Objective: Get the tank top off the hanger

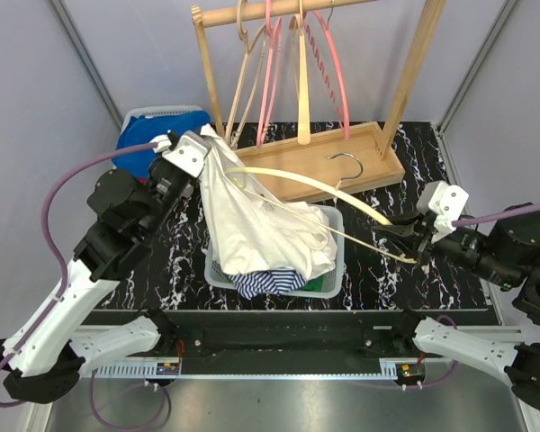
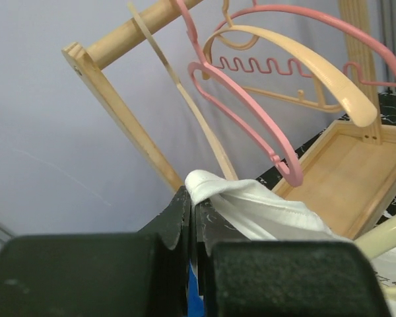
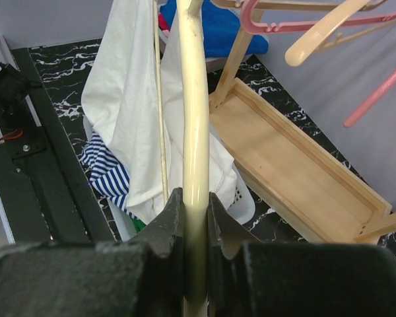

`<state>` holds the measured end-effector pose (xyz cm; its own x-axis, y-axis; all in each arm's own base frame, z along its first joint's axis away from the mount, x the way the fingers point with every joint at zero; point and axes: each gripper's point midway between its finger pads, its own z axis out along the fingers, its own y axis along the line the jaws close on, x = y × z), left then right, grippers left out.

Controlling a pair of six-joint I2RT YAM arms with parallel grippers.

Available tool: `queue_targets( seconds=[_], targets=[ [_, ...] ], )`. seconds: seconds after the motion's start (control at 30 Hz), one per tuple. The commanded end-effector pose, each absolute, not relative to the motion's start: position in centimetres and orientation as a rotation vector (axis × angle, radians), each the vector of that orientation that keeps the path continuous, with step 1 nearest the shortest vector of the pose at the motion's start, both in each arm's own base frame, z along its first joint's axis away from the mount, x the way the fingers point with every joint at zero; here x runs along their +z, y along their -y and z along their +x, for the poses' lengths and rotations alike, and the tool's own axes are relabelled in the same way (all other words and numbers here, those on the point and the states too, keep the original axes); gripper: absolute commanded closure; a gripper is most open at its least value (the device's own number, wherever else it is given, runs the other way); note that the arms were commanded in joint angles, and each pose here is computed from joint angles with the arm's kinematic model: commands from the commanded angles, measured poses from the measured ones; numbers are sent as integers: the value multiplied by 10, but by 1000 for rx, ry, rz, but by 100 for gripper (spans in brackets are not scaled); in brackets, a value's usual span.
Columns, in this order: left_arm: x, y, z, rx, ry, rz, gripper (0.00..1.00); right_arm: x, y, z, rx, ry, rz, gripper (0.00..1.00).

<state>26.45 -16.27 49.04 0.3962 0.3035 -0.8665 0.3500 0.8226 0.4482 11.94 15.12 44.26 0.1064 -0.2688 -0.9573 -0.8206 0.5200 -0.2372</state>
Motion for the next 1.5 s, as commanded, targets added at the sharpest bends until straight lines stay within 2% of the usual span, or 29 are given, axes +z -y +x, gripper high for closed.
queue_targets(
  seconds=[0.0, 0.1, 0.37, 0.57, 0.8, 1.03, 1.13, 1.37, 1.47],
  targets=[
    [551, 148, 256, 12, -1043, 590, 100, 459, -138, 116, 519, -1430, -938, 100],
    [529, 170, 248, -49, -1071, 758, 100, 473, -128, 112, 515, -1382, -889, 100],
    [404, 200, 248, -142, -1298, 1049, 100, 511, -91, 101, 517, -1267, -696, 100],
    [350, 225, 246, -260, -1392, 1169, 100, 501, -91, 119, 458, -1348, -651, 100],
    [300, 258, 245, -330, -1407, 1361, 100, 521, -59, 143, 322, -1280, -398, 100],
    [246, 276, 236, -401, -1507, 1562, 100, 510, -19, 187, -20, -1405, -139, 100],
    [224, 280, 236, -394, -1565, 1598, 100, 515, -11, 192, -78, -1423, -62, 100],
    [167, 280, 222, -412, -1712, 1670, 100, 515, -3, 186, -14, -1405, 34, 100],
    [130, 272, 210, -317, -1763, 1763, 100, 514, 1, 186, -31, -1410, 48, 100]
  ],
)
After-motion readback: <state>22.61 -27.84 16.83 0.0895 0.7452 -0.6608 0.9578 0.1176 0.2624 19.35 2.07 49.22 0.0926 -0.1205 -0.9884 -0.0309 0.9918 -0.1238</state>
